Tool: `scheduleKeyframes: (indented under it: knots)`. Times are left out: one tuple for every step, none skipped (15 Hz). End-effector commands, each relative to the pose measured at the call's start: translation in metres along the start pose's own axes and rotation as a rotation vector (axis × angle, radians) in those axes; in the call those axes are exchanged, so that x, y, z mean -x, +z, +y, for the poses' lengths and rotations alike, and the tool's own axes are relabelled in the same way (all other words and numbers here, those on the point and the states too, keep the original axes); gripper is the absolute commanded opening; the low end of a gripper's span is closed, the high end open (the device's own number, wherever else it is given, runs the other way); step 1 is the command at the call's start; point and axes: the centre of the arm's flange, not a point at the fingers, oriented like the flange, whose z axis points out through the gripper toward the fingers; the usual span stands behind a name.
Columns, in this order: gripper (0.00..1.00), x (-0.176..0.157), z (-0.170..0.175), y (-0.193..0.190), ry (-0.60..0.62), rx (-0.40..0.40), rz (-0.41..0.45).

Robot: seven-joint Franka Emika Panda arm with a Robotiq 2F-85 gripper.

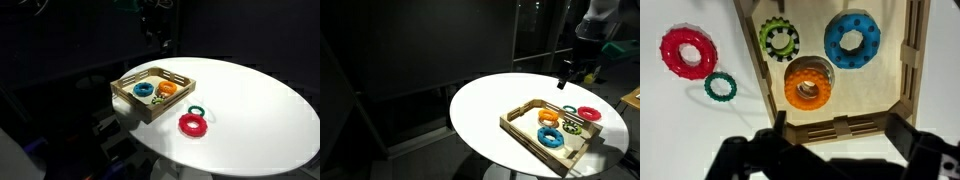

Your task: Put the orange ring on the table

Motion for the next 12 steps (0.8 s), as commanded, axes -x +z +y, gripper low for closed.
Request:
scheduleKeyframes:
  knots:
    - [1.00,0.000,0.000,0.000,-0.001,0.000,0.000]
    - [1.00,0.000,-0.001,0.000,-0.002,0.000,0.000]
    - [1.00,0.000,-0.001,0.000,-0.002,0.000,0.000]
    - [1.00,-0.005,-0.002,0.005,0.006,0.006,-0.026]
    - [1.00,-0.009,-0.002,0.010,0.005,0.007,-0.037]
    - [1.00,-0.012,-0.002,0.016,0.008,0.005,-0.043]
    - [1.00,-0.016,-0.003,0.023,0.005,-0.002,-0.064]
    - [1.00,-0.020,-0.004,0.030,0.006,-0.004,-0.072]
    - [1.00,-0.024,-0.004,0.038,0.001,-0.011,-0.087]
    - [1.00,-0.028,-0.005,0.045,0.001,-0.012,-0.100]
    - [1.00,-0.033,-0.007,0.053,0.000,-0.014,-0.110]
    - [1.00,-0.036,-0.008,0.062,-0.001,-0.015,-0.119]
